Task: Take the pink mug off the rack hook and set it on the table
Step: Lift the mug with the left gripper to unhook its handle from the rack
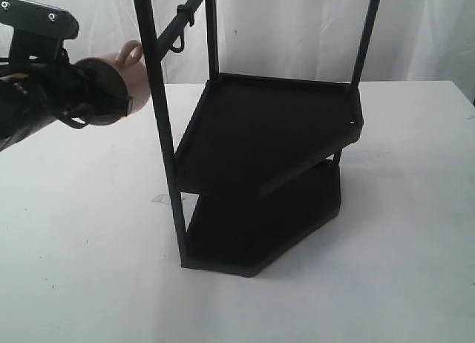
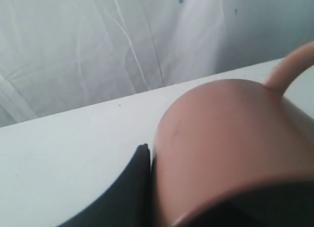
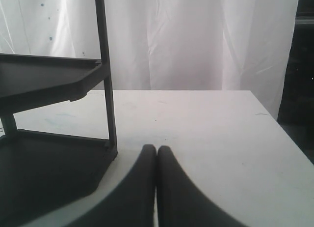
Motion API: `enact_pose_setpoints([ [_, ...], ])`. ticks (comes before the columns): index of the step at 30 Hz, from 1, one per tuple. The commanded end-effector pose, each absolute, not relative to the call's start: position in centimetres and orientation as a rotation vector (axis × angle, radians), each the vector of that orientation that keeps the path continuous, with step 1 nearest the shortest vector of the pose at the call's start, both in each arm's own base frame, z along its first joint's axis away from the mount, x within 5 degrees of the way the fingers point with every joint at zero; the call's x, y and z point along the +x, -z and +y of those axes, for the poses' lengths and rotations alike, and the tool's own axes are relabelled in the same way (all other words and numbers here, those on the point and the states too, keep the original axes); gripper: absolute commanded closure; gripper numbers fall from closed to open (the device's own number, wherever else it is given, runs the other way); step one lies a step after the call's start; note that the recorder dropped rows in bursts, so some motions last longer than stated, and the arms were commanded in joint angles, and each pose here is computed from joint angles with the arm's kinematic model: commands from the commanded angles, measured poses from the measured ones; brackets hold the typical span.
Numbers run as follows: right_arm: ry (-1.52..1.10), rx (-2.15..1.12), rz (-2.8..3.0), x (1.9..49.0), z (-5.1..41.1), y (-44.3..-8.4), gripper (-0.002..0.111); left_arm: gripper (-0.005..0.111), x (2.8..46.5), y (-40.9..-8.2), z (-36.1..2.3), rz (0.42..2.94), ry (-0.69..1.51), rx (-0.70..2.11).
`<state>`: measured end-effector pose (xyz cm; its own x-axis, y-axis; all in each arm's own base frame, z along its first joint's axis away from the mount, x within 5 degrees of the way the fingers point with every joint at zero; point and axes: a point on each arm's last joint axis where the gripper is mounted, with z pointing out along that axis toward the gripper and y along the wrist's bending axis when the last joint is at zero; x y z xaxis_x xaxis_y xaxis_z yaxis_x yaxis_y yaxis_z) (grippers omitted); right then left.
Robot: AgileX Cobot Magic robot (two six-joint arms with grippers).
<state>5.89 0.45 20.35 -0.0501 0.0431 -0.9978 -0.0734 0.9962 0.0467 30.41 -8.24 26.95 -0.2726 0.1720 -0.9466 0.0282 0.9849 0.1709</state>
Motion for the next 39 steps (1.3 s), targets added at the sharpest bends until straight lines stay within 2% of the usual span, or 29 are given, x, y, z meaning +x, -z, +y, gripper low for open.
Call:
enact_pose_setpoints([
  [1, -0.083, -0.028, 1.622, 5.9, 0.4, -20.2, 0.108, 0.107, 30.1, -26.4, -8.4, 1.919, -0.214, 0.333],
  [5, -0.083, -0.028, 1.622, 5.9, 0.4, -20.2, 0.108, 0.107, 29.7, -25.5, -8.8, 1.996, -0.241, 0.502],
  [10, -0.086, -0.025, 1.622, 5.9, 0.4, -20.2, 0.108, 0.107, 29.2, -24.7, -8.9, 2.085, -0.227, 0.579],
  [21, -0.086, -0.025, 1.622, 5.9, 0.4, -20.2, 0.108, 0.107, 29.0, -24.3, -9.0, 2.061, -0.292, 0.721],
  [31, -0.084, -0.027, 1.622, 5.9, 0.4, -20.2, 0.108, 0.107, 29.0, -24.3, -9.2, 2.054, -0.272, 0.731],
  [39, -0.084, -0.027, 1.622, 5.9, 0.4, -20.2, 0.108, 0.107, 29.0, -24.3, -9.4, 2.081, -0.179, 0.618],
])
